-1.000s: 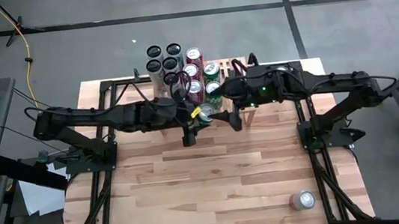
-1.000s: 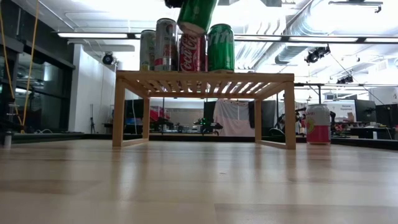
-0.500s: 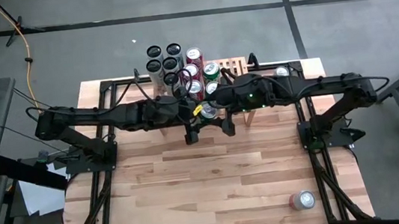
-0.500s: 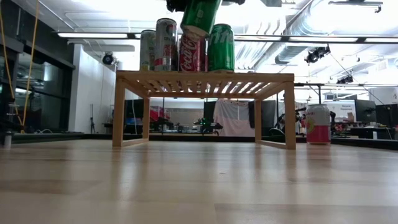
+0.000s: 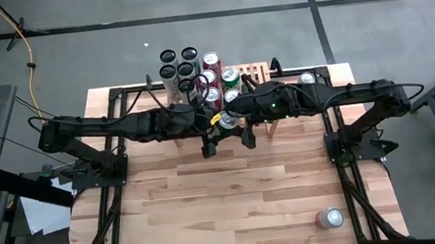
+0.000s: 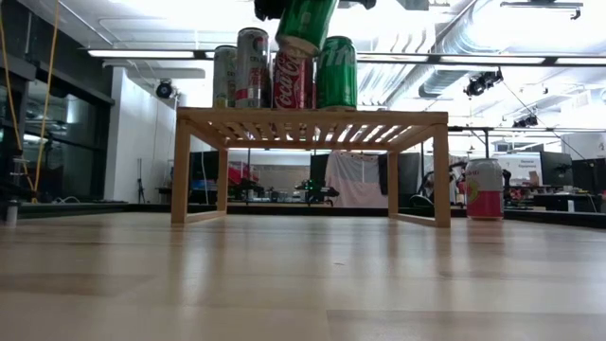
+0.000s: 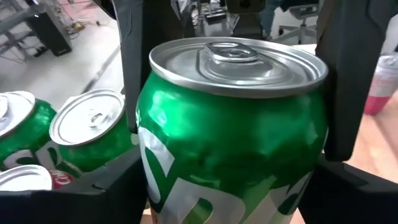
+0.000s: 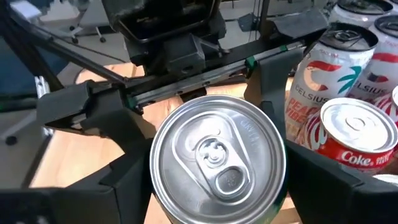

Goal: Place canned beverage on shelf
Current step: Put the green soda can on the shelf aligned with other green soda can

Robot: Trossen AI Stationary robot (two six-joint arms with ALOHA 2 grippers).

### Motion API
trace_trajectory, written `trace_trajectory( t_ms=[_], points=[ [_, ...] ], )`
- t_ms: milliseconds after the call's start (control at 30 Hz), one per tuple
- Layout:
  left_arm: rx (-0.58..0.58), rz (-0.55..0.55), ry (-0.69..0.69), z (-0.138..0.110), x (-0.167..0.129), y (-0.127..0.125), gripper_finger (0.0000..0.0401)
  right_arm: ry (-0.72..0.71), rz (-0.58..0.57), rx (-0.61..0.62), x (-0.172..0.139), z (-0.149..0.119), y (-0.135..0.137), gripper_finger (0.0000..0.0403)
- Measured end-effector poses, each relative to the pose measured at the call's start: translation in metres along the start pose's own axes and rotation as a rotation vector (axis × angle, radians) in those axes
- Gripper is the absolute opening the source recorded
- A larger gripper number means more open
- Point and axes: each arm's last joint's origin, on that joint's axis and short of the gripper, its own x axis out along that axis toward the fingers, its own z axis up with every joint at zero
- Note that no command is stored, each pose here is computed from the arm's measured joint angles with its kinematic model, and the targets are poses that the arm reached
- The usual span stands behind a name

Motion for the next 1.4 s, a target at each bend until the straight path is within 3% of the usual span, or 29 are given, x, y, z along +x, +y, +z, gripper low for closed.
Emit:
trace_trajectory(
  t_ms=[200, 467, 667, 833, 933, 1167, 1400],
  points=[
    [-0.024, -0.047, 0.061, 0.011, -0.011, 0.001, 0.0365, 0.071, 0.002, 0.028, -0.015, 0.005, 0.0, 0.0288],
    [-0.005, -0.042, 0.168, 0.033, -0.053, 0.014, 0.0373, 0.299, -0.041, -0.011, -0.065, 0.019, -0.003, 0.0288],
    [-0.099, 0.097, 0.007, 0.04, -0.104, 0.04, 0.0373, 0.4, -0.211, -0.071, -0.104, 0.016, -0.011, 0.0288],
    [-0.25, 0.162, -0.232, 0.021, -0.138, 0.057, 0.0373, 0.351, -0.356, -0.034, -0.136, 0.003, -0.032, 0.0288],
    [-0.347, 0.173, -0.375, 0.004, -0.153, 0.061, 0.0373, 0.242, -0.422, 0.01, -0.145, 0.0, -0.049, 0.0288],
    [-0.501, 0.174, -0.541, -0.019, -0.166, 0.062, 0.0374, 0.035, -0.509, 0.107, -0.119, 0.004, -0.111, 0.0288],
    [-0.544, 0.159, -0.545, -0.02, -0.166, 0.061, 0.0374, 0.086, -0.496, 0.274, -0.067, 0.004, -0.187, 0.0288]
  ],
)
